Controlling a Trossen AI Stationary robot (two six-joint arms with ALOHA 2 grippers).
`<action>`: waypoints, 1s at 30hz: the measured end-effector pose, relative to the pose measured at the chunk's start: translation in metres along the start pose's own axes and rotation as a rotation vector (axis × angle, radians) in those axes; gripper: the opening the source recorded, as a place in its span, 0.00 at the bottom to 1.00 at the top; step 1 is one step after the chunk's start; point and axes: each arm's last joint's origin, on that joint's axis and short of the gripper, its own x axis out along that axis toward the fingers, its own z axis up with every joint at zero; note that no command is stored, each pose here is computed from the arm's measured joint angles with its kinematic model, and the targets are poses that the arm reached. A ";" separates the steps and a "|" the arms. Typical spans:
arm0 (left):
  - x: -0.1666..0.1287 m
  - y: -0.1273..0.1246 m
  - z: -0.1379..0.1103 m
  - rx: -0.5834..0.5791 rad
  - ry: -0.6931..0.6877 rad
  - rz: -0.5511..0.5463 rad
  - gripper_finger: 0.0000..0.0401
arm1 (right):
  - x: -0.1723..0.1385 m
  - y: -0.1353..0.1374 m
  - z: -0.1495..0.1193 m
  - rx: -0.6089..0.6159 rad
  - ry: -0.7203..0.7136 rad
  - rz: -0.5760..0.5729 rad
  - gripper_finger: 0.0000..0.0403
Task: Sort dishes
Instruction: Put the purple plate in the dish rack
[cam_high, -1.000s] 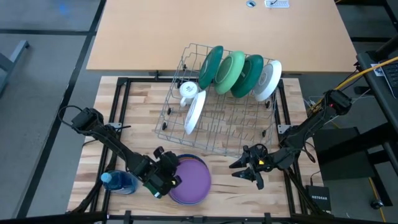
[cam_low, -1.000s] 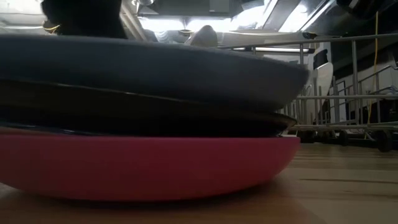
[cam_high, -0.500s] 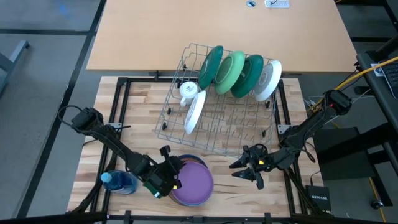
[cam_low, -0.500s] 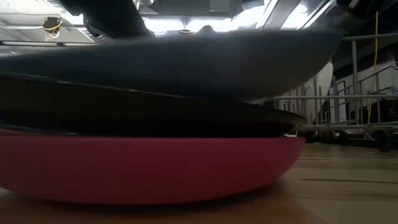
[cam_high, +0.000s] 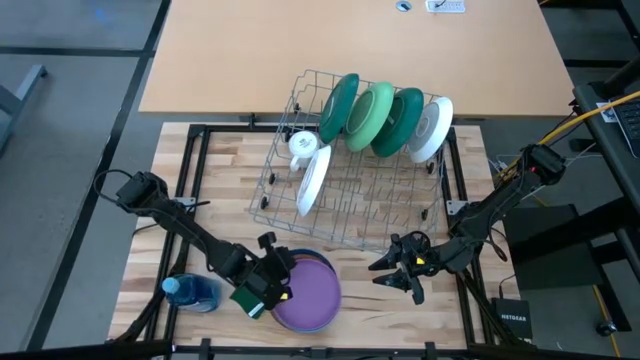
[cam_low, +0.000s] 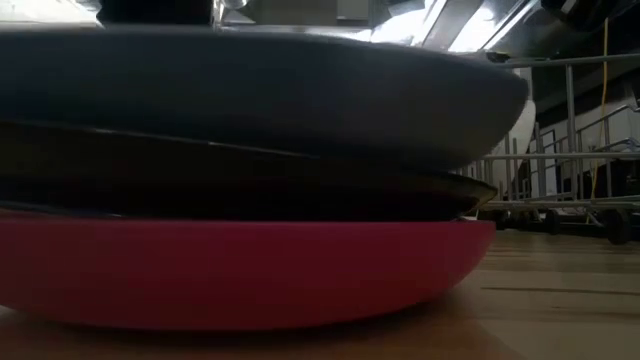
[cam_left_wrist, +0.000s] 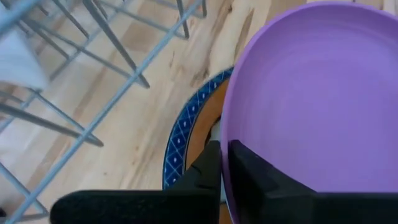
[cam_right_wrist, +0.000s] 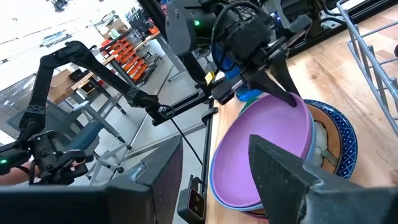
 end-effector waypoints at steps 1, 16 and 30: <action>0.001 0.001 0.000 0.001 0.007 -0.002 0.06 | 0.000 0.000 0.000 0.000 0.000 0.000 0.46; 0.002 0.003 -0.001 -0.041 0.041 -0.005 0.06 | 0.000 0.000 0.000 -0.001 0.001 -0.001 0.46; -0.002 -0.003 0.004 -0.007 -0.105 0.045 0.01 | 0.000 -0.001 -0.001 -0.004 0.007 -0.005 0.46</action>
